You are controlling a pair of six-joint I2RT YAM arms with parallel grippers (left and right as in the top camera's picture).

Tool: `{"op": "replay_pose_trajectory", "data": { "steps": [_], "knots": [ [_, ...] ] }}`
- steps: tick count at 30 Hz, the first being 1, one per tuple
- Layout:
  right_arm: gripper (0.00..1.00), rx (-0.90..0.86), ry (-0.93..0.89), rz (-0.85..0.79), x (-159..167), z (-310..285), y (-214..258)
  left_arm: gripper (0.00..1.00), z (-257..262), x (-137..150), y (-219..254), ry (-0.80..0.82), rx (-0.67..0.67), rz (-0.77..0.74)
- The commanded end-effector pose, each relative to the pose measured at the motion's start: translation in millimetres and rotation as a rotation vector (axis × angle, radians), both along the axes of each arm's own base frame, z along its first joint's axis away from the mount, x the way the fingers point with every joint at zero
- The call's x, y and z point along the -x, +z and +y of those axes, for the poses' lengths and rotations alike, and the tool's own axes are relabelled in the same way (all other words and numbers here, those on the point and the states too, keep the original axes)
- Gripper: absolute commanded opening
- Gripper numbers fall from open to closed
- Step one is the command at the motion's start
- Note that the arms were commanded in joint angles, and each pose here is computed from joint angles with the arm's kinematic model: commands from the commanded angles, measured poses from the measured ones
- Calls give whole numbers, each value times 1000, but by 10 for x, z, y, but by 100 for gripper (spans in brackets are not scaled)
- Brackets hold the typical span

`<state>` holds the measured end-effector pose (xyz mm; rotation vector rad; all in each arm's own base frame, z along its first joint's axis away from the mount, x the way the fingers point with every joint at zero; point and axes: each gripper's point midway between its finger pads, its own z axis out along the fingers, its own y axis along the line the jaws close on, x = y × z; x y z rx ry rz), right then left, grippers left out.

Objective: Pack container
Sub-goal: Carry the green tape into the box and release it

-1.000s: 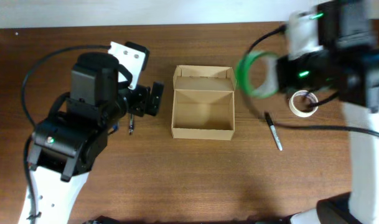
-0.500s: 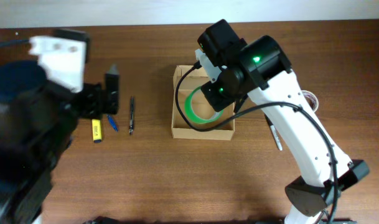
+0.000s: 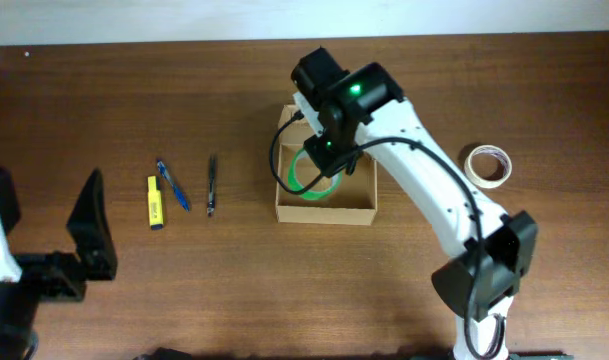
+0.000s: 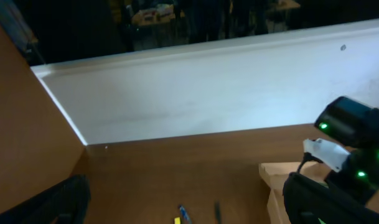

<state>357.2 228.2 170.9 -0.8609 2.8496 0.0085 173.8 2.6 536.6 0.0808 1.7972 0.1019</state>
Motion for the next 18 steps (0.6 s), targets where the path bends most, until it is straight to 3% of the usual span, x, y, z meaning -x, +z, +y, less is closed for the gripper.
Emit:
{"op": "replay_pose_trajectory", "data": {
  "steps": [1, 11, 18],
  "knots": [
    [4, 43, -13, 44, -23, -97, -282, 99, 26, -36, -51, 17, -26, 25],
    [4, 93, -72, 130, 9, -403, -850, 99, 12, -35, -59, 9, -26, 29],
    [4, 102, -126, 153, -28, -630, -977, 99, 12, -34, -60, 9, -26, 29]
  ]
}}
